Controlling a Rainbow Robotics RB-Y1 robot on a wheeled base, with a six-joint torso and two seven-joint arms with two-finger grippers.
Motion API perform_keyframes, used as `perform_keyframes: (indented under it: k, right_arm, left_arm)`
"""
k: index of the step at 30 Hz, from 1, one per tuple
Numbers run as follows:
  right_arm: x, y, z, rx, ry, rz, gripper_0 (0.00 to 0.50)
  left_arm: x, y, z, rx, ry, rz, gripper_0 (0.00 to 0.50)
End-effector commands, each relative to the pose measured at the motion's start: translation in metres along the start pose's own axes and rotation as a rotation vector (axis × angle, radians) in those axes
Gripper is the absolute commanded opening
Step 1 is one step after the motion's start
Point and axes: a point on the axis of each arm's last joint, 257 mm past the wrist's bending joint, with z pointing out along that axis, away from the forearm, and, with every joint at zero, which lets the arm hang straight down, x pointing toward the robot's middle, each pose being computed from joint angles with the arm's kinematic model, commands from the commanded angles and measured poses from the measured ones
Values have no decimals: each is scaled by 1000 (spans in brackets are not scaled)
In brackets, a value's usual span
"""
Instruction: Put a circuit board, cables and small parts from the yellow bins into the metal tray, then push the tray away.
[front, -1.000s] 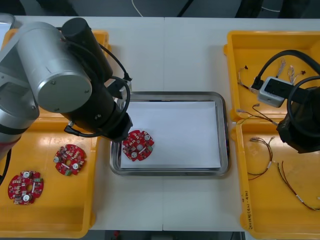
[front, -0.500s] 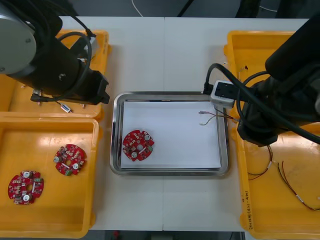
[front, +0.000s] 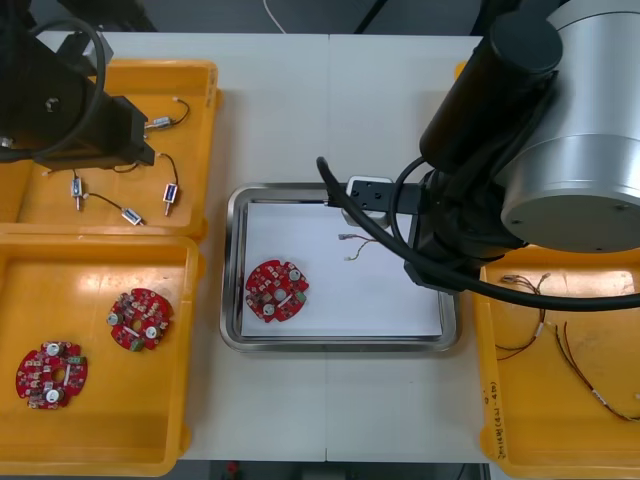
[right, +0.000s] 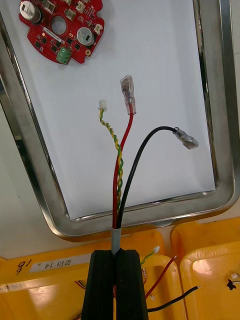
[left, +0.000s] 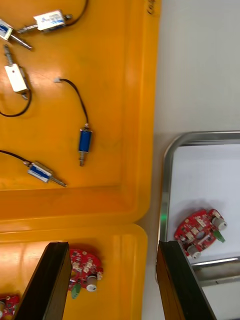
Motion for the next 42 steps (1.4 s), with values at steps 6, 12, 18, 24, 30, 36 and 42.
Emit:
perform_keyframes:
  k: [6,12,18,24,30,36,42]
  right_arm:
    - [-29,6,16,12,12,-80,0]
    - [-17,11,37,28,87,-103,0]
    - [-5,16,54,20,136,-95,0]
    - [-3,22,69,2,152,-57,0]
    - [-2,27,79,1,151,-31,0]
    - [1,31,89,9,146,-14,0]
    - [1,43,104,-5,138,19,0]
  left_arm:
    - [-36,59,-25,-118,-70,-68,500]
    - [-44,94,-31,-173,-75,-128,500]
    - [-43,129,-27,-247,-49,-146,500]
    - [-40,153,-21,-290,-15,-145,500]
    - [-36,164,-15,-278,12,-176,500]
    - [-47,175,-4,-268,-17,-191,500]
    - [-57,186,12,-252,-45,-206,500]
